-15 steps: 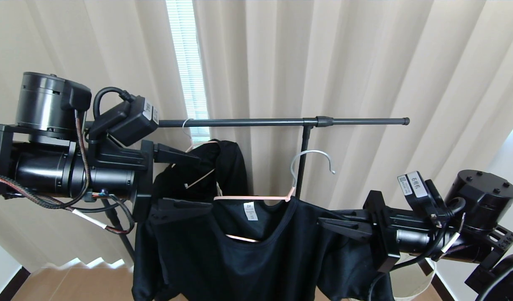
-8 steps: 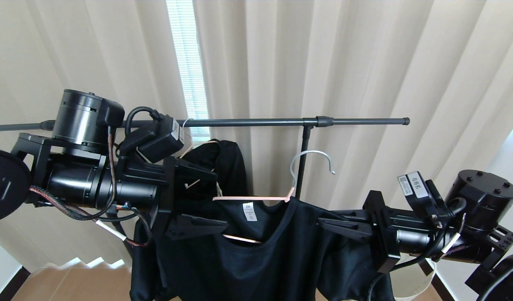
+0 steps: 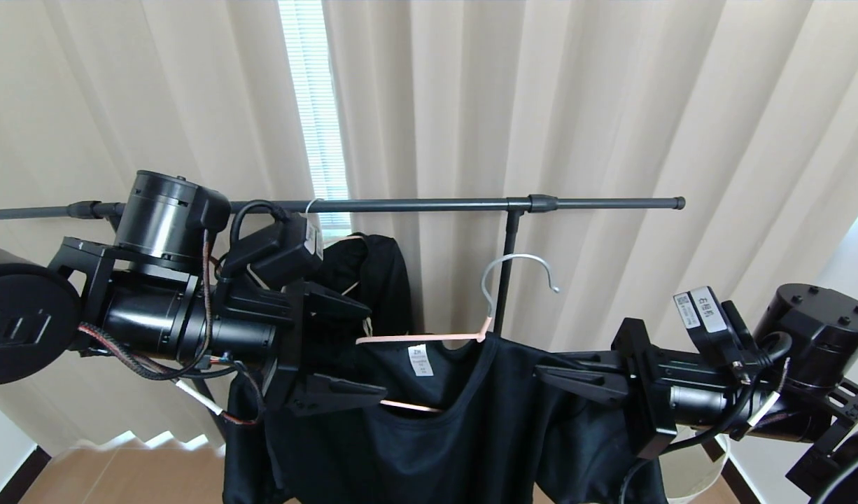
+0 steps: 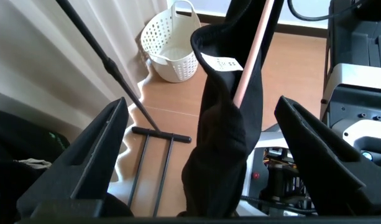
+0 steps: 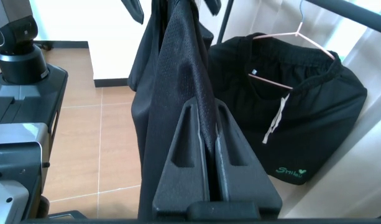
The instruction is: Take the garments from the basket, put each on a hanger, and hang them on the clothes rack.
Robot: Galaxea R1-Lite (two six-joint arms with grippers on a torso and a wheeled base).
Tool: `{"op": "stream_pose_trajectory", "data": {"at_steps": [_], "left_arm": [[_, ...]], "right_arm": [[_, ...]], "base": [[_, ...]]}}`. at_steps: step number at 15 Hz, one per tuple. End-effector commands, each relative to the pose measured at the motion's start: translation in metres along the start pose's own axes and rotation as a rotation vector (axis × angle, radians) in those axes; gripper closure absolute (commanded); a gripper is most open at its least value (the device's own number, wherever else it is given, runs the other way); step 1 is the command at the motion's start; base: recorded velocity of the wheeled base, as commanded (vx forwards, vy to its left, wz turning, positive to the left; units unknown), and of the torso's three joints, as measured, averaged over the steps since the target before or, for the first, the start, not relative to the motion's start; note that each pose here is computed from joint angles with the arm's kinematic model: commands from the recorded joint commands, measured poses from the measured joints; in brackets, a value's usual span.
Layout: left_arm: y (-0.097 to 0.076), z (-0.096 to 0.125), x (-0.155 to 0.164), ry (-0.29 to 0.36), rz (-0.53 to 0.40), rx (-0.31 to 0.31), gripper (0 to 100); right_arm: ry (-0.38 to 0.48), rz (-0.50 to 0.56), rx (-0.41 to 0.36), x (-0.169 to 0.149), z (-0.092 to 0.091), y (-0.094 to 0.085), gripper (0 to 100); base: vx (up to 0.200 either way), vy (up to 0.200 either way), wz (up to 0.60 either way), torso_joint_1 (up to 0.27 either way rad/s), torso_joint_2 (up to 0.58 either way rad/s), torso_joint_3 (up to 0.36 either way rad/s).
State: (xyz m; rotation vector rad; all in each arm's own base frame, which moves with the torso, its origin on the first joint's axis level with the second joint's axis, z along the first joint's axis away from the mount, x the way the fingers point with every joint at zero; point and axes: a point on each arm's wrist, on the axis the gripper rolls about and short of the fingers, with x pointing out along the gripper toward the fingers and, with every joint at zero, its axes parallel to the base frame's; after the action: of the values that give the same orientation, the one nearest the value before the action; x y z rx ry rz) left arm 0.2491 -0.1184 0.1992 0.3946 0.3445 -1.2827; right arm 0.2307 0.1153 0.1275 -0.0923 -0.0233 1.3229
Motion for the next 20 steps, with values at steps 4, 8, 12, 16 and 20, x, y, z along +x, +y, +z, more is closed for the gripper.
{"op": "stream_pose_trajectory", "data": {"at_steps": [4,8,12,16,20], "left_arm": [[-0.003,-0.004,0.002,0.010,-0.012,-0.011,100],[-0.003,-0.004,0.002,-0.003,-0.002,0.005,100],[-0.003,-0.007,0.002,-0.005,0.002,0.006,100],[-0.004,-0.004,-0.001,-0.013,0.011,0.011,100],[-0.003,-0.004,-0.007,-0.018,0.030,0.009,100]], "right_arm": [[-0.004,0.000,-0.005,0.000,0.002,0.000,100],[-0.003,0.000,-0.003,0.000,0.001,0.000,100],[-0.004,0.000,-0.003,0.000,0.001,0.000,100],[-0.022,0.002,-0.065,0.000,-0.001,0.000,100],[-0.015,0.002,-0.060,0.000,-0.004,0.001,0]], "base": [[0.000,0.000,0.00,0.000,0.00,0.000],[0.000,0.000,0.00,0.000,0.00,0.000],[0.000,0.000,0.00,0.000,0.00,0.000],[0.000,0.000,0.00,0.000,0.00,0.000],[0.000,0.000,0.00,0.000,0.00,0.000]]}}
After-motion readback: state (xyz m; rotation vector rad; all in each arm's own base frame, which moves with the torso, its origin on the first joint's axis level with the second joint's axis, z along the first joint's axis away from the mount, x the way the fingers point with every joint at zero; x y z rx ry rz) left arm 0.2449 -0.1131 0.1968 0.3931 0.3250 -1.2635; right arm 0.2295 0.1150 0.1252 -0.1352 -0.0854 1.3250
